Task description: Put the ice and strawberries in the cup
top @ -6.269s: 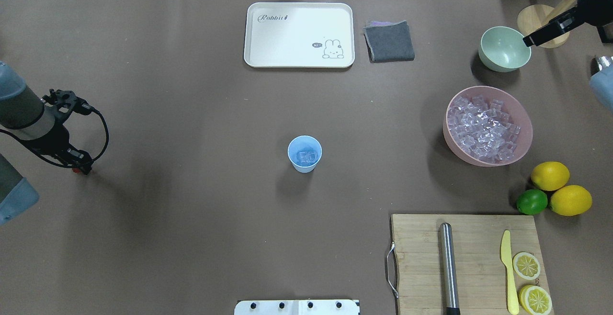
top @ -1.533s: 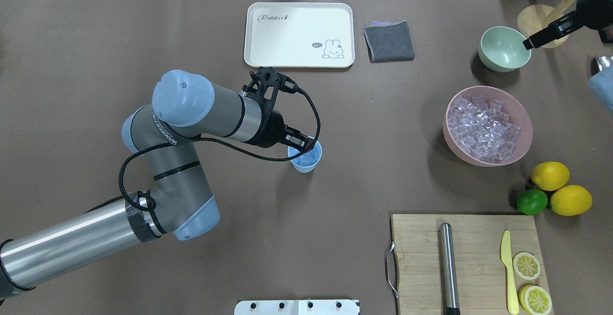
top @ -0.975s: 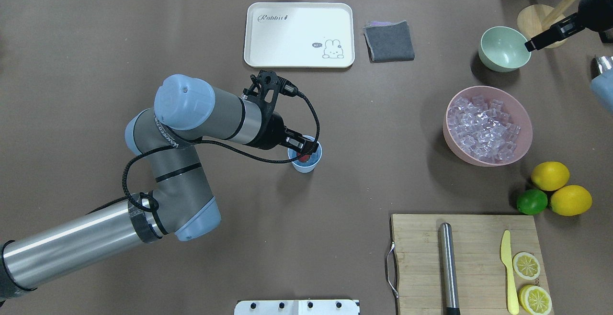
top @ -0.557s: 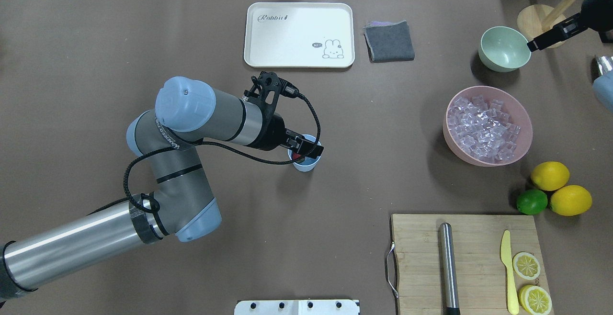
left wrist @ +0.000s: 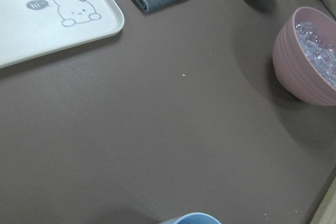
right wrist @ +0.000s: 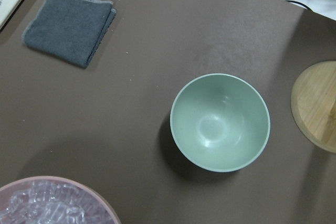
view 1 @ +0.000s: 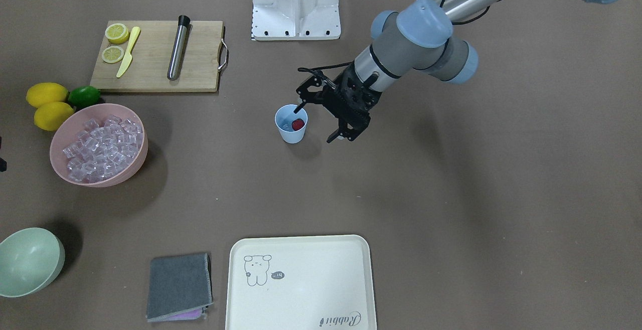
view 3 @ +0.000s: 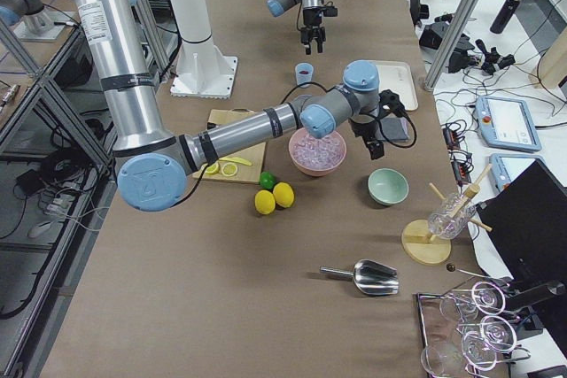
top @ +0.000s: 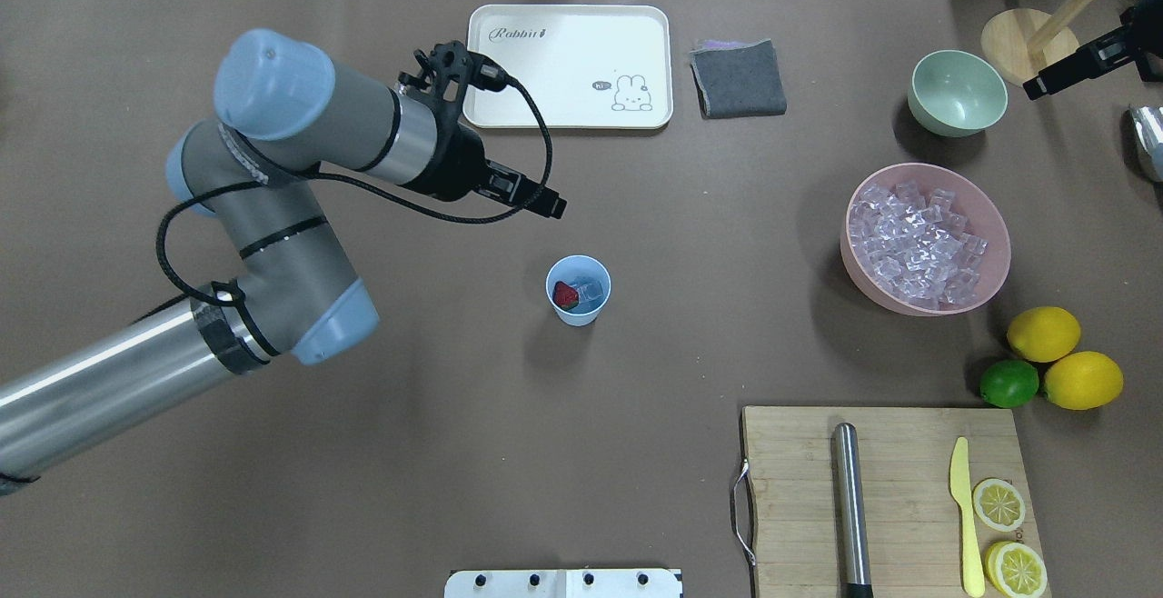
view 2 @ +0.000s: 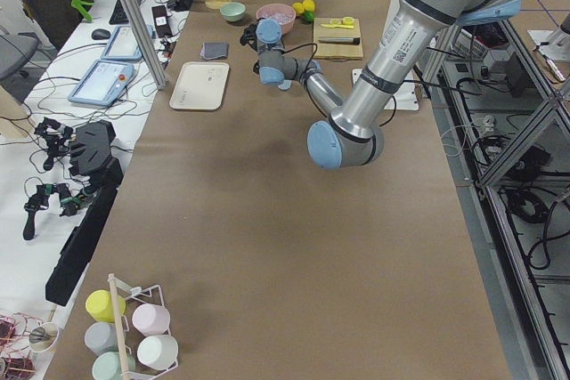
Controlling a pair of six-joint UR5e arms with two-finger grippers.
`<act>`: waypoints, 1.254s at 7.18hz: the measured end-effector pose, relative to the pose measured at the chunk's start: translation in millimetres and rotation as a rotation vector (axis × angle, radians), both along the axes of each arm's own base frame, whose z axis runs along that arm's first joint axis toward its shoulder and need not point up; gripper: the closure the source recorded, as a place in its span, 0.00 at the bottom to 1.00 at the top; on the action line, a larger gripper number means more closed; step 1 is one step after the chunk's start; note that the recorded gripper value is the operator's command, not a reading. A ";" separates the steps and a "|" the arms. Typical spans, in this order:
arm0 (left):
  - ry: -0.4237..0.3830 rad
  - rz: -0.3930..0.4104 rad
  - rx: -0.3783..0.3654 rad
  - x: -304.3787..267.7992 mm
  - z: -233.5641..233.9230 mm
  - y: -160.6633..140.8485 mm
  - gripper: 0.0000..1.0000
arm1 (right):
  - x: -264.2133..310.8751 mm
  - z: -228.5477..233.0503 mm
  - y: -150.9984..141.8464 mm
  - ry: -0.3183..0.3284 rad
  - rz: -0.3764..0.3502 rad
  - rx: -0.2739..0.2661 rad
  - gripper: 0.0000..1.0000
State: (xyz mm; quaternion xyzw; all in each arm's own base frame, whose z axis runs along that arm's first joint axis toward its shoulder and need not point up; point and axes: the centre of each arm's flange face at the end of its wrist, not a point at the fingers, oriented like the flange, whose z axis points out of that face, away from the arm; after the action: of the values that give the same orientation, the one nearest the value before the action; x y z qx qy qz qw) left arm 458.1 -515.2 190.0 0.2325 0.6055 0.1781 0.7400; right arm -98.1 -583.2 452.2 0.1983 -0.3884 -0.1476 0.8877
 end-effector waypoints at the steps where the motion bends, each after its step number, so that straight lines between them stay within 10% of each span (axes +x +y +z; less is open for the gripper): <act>1: -0.020 0.009 -0.009 -37.8 6.3 -27.5 0.03 | 6.7 5.3 1.6 -0.006 0.002 -0.033 0.00; 9: -0.272 -0.060 -0.179 -319.7 151.3 -142.3 0.03 | 55.0 60.1 21.9 0.071 0.019 -0.234 0.00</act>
State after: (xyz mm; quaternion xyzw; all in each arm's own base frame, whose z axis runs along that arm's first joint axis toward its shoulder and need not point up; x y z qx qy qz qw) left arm 138.5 -657.5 341.3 0.1570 0.5061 0.1311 0.8378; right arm -43.1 -561.4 512.3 0.0917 -0.3692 -0.0997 0.9194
